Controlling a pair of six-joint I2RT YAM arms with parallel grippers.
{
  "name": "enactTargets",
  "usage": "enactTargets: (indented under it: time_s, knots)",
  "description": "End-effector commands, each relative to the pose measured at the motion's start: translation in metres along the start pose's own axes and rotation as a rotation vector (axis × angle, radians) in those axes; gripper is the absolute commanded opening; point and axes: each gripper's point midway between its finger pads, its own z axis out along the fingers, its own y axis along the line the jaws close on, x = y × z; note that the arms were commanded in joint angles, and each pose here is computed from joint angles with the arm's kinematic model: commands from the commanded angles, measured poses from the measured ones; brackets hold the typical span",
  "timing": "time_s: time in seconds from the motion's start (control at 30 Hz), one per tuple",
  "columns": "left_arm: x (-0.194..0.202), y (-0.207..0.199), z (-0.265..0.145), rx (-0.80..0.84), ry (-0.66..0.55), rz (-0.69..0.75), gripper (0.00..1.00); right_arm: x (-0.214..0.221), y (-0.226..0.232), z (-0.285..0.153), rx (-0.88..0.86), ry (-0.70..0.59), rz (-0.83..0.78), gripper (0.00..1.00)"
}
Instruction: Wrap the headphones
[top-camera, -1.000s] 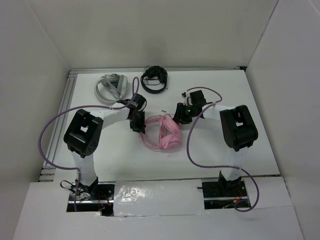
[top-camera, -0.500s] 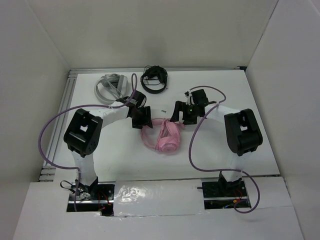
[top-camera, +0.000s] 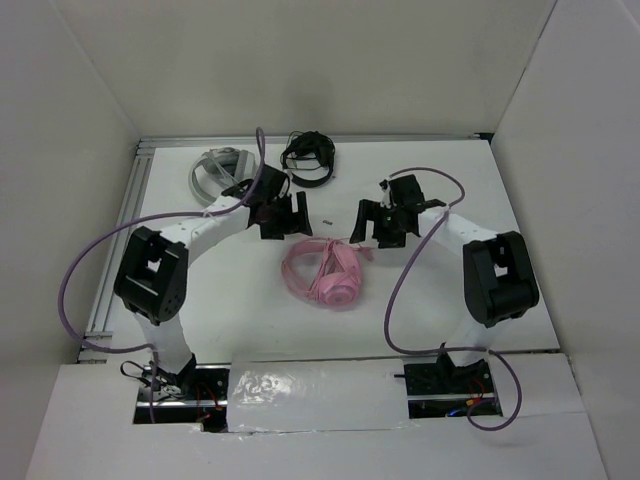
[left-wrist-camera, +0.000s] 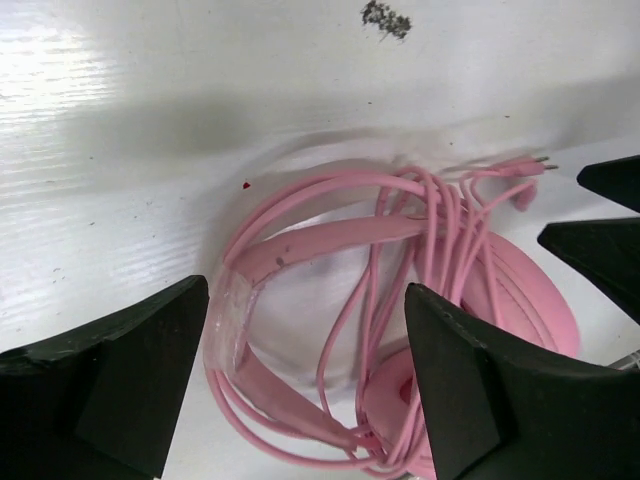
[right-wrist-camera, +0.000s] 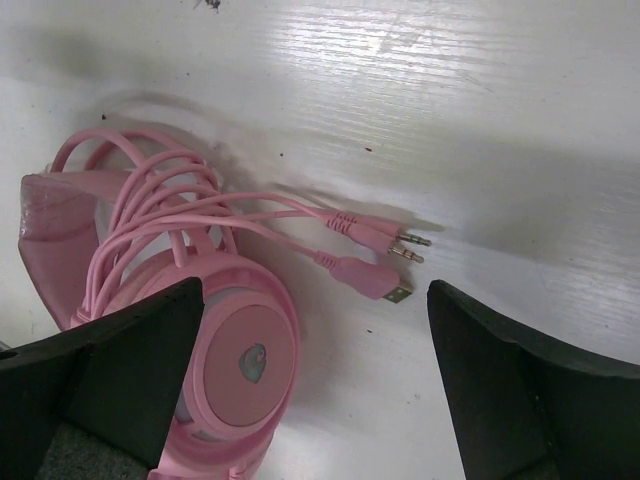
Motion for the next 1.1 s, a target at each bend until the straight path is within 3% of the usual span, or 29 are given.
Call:
enactTargets:
  time_s: [0.0, 0.13, 0.27, 0.33, 0.4, 0.43, 0.53, 0.67, 0.8, 1.07]
  knots:
    - [-0.031, -0.022, -0.034, 0.04, -0.108, 0.042, 0.93, -0.023, 0.003, -0.025, 0.024, -0.075, -0.009, 1.0]
    - [-0.043, -0.026, -0.06, 0.032, -0.167, 0.062, 0.99, -0.043, 0.01, -0.054, 0.025, -0.182, -0.052, 1.0]
    - [-0.044, -0.027, -0.116, 0.049, -0.297, 0.075, 0.99, -0.069, 0.036, -0.122, -0.033, -0.418, -0.084, 1.0]
    - [-0.038, -0.031, -0.154, 0.102, -0.377, 0.078, 0.99, -0.068, 0.031, -0.144, -0.018, -0.489, -0.06, 1.0]
    - [-0.015, -0.018, -0.158, 0.101, -0.369, 0.06, 0.99, -0.066, 0.018, -0.177, 0.069, -0.61, 0.018, 1.0]
    - [-0.01, -0.003, -0.168, 0.065, -0.422, 0.048, 0.99, -0.065, 0.014, -0.202, 0.103, -0.699, 0.064, 1.0]
    - [0.007, 0.016, -0.185, 0.022, -0.434, -0.029, 0.99, -0.046, 0.002, -0.23, 0.124, -0.809, 0.152, 1.0]
    - [0.039, 0.049, -0.191, -0.079, -0.394, -0.162, 0.99, -0.017, -0.037, -0.249, 0.261, -0.909, 0.257, 1.0]
    - [0.049, 0.048, -0.202, -0.033, -0.42, -0.163, 0.99, 0.007, -0.068, -0.273, 0.396, -0.981, 0.364, 1.0]
    - [0.053, 0.052, -0.203, -0.032, -0.432, -0.172, 0.99, 0.019, -0.071, -0.281, 0.391, -1.0, 0.389, 1.0]
